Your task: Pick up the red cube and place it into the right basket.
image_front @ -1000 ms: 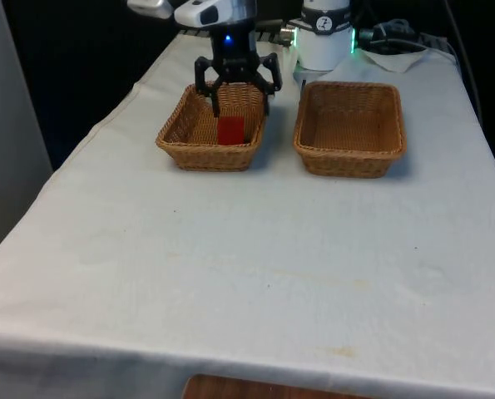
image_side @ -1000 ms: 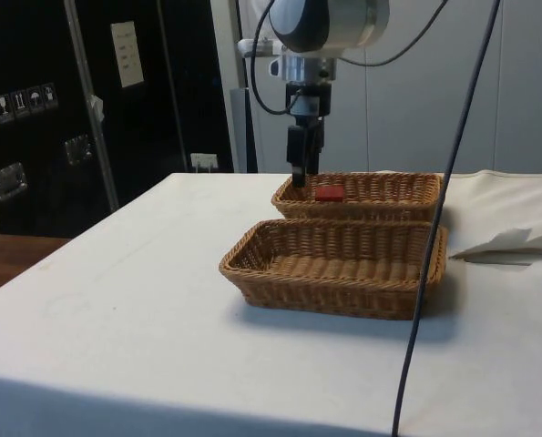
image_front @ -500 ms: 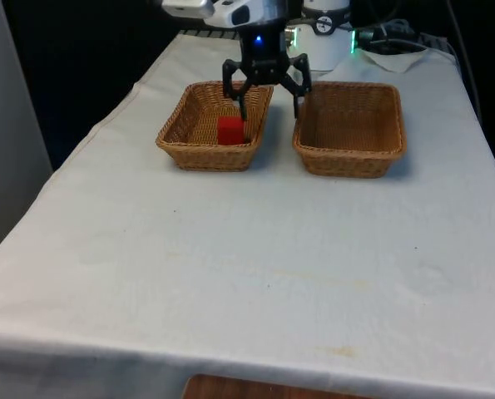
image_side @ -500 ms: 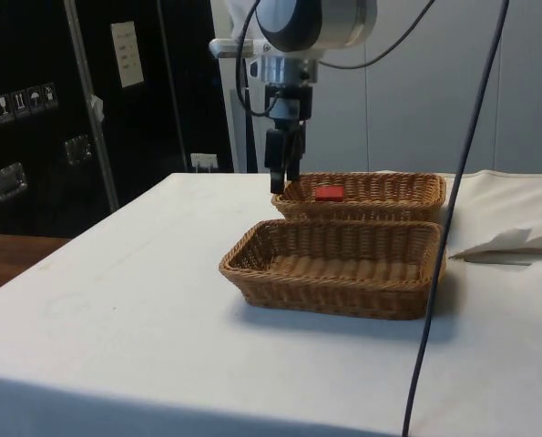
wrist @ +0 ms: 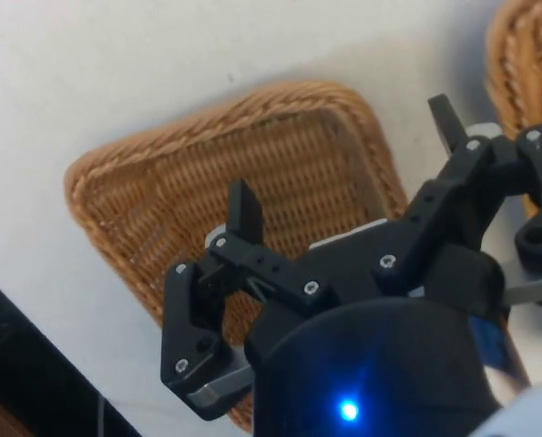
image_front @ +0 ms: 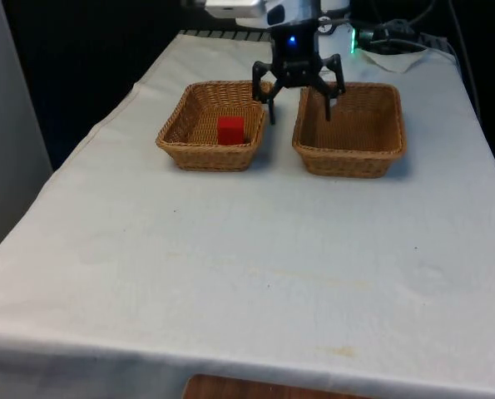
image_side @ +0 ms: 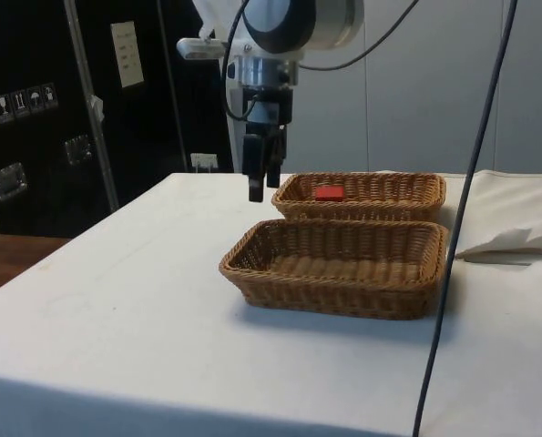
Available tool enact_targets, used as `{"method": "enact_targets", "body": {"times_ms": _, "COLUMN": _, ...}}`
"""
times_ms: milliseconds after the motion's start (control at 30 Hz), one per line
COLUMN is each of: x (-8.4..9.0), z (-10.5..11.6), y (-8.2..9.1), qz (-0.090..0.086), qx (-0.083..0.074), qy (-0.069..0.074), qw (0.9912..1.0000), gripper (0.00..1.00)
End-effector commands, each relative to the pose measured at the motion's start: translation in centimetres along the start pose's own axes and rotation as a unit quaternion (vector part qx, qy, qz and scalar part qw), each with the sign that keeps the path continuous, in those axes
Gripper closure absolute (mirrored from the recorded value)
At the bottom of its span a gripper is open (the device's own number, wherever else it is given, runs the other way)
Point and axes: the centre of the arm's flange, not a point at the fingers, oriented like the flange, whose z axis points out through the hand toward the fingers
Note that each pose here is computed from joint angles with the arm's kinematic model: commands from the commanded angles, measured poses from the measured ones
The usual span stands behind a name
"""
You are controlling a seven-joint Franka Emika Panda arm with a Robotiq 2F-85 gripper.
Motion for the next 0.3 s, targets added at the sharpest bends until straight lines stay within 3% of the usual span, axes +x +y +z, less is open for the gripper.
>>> {"method": "enact_targets", "body": {"times_ms": 0, "x": 0.24, "z": -0.01, "y": -0.68, "qz": -0.002, "qx": 0.000, "qy": 0.000, "qw": 1.00000, "gripper": 0.00}}
{"method": "enact_targets", "body": {"times_ms": 67, "x": 0.48, "z": 0.29, "y": -1.13, "qz": -0.001, "qx": -0.009, "qy": 0.001, "qw": 0.99996, "gripper": 0.00}}
{"method": "enact_targets", "body": {"times_ms": 267, "x": 0.46, "z": 0.16, "y": -1.40, "qz": -0.003, "qx": -0.002, "qy": -0.001, "qw": 0.99999, "gripper": 0.00}}
